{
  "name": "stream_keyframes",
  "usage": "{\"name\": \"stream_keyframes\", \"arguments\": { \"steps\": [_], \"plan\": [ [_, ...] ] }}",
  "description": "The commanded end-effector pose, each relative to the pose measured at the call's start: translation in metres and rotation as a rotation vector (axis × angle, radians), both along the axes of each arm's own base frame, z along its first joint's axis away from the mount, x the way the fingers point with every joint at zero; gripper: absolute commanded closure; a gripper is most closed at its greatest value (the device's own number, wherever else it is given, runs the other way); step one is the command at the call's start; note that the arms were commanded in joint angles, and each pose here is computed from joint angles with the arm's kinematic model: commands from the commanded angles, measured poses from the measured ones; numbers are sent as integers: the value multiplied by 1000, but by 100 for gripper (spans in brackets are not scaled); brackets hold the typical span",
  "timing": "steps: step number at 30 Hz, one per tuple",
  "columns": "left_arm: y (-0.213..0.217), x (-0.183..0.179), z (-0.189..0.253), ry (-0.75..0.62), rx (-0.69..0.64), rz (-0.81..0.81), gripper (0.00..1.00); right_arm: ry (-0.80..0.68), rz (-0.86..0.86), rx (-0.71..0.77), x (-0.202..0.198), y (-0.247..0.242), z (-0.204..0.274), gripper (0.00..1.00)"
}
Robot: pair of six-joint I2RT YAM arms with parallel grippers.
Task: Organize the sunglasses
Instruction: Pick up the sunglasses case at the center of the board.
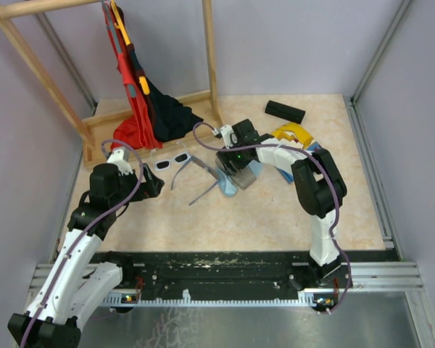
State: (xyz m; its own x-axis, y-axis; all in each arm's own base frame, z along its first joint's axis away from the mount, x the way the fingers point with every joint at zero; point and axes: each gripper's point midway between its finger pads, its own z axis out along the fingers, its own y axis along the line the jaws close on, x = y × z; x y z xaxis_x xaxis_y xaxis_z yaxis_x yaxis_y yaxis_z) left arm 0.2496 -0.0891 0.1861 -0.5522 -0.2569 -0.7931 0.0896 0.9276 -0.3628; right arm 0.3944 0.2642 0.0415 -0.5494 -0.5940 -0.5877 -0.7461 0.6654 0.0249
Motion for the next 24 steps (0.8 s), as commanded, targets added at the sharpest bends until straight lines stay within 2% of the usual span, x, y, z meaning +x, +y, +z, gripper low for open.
{"name": "stream_keyframes", "arguments": {
  "steps": [1, 6, 13, 17, 21, 24],
  "plan": [
    [-1, 7, 20, -60, -6, -7, 0, -164, 2, 72, 20, 17, 61, 46],
    [0, 7, 20, -60, -5, -1, 0, -232, -37, 85, 20, 8, 100, 49],
    [6, 7, 23, -72, -7, 37, 0, -246, -85, 117, 1, -6, 118, 51],
    [8, 5, 31, -100, -29, 63, 0, -266, -123, 182, -15, -12, 139, 55],
    [6, 1, 42, -142, -74, 67, 0, -224, -167, 273, -41, -16, 146, 57],
    [7, -2, 44, -145, -92, 77, 0, -133, -191, 372, -71, -13, 145, 60]
  ]
}}
